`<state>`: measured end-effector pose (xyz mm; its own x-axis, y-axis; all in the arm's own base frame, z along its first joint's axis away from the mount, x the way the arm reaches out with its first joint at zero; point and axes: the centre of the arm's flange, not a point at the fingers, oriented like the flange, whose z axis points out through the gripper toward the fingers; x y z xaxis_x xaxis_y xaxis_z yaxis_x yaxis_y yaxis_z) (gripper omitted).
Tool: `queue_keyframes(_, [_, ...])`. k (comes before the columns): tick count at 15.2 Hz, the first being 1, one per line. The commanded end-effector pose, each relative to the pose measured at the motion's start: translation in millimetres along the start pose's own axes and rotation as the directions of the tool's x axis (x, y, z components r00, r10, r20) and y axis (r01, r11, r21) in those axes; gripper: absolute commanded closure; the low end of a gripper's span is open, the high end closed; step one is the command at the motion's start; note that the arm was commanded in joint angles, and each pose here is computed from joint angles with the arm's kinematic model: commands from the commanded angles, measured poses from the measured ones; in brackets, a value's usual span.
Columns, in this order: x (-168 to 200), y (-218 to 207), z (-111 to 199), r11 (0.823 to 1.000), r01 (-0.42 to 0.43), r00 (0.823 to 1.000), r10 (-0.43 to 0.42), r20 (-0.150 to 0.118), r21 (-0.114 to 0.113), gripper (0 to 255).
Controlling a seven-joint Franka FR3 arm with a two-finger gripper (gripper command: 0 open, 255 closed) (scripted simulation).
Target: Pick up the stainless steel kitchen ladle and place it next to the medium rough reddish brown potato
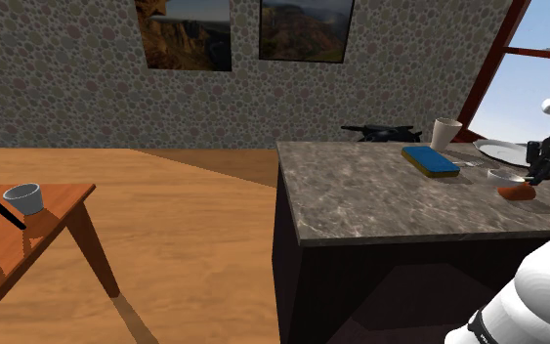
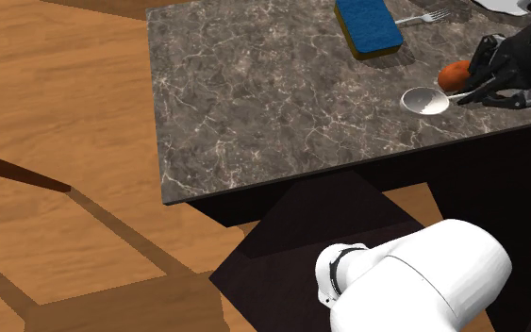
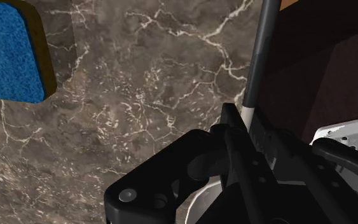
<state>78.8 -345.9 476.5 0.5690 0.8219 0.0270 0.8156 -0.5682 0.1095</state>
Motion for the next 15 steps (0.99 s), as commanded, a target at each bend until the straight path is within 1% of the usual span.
queue_keyframes(1, [-18.7, 0.6, 4.4, 1.000, 0.001, 1.000, -0.001, 0.001, 0.001, 255])
queue_keyframes(15, [-20.7, -7.5, 77.8, 1.000, 0.001, 1.000, -0.001, 0.001, 0.001, 255])
